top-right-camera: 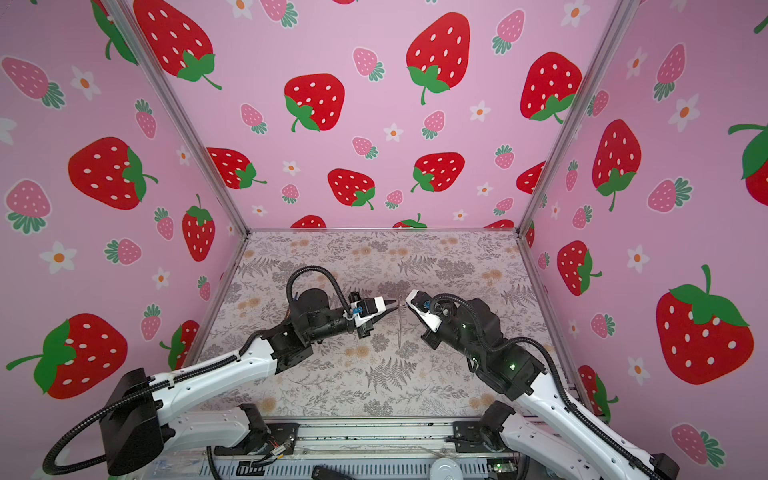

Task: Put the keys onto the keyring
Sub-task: 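Lower the silver plate onto the table and open the left gripper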

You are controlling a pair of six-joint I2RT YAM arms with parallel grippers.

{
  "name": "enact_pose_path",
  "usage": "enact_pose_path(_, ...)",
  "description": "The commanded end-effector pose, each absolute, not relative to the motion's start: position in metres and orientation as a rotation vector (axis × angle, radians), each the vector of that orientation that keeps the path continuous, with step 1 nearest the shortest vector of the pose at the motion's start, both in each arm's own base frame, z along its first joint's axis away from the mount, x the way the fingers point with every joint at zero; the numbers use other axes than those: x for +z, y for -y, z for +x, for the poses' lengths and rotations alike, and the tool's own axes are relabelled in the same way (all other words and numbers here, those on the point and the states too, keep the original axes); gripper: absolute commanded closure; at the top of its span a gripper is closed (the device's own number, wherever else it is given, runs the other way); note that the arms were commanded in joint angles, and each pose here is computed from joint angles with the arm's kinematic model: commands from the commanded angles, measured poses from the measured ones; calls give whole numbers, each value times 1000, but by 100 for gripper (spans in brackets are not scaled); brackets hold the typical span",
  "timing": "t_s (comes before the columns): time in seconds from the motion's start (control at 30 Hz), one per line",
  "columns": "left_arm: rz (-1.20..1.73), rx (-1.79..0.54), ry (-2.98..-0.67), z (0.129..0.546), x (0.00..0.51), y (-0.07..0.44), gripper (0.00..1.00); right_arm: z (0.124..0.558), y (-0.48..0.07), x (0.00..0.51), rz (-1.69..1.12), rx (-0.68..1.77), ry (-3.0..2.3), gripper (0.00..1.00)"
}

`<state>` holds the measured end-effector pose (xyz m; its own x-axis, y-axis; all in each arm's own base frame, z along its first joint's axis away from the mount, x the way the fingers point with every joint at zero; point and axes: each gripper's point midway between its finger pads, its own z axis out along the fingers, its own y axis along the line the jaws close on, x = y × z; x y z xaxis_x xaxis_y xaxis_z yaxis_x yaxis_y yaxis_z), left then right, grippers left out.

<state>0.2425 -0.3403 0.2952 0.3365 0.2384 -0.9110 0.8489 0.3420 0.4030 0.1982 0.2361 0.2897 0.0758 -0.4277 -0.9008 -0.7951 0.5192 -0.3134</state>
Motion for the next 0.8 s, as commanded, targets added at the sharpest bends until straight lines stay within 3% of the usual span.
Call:
enact_pose_path(0.0,1091,-554,-1270,257,311,316,61,203,-245,292,-1129,363,-1535,100)
enact_pose_path(0.07,1042,-527,-1333,265,306,295,53,206,-259,282,-1166,395,-1532,100)
enact_pose_path(0.2,850,-389,-1490,287,299,233,48,218,-307,258,-1245,519,-1526,100)
enact_pose_path(0.33,660,-262,-1574,294,291,178,38,230,-354,242,-1280,659,-1532,100)
enact_pose_path(0.53,642,-257,-1620,286,270,167,35,260,-369,193,-1281,615,-1679,100)
enact_pose_path(0.77,685,-282,-1672,294,253,178,35,290,-327,135,-1259,395,-1858,100)
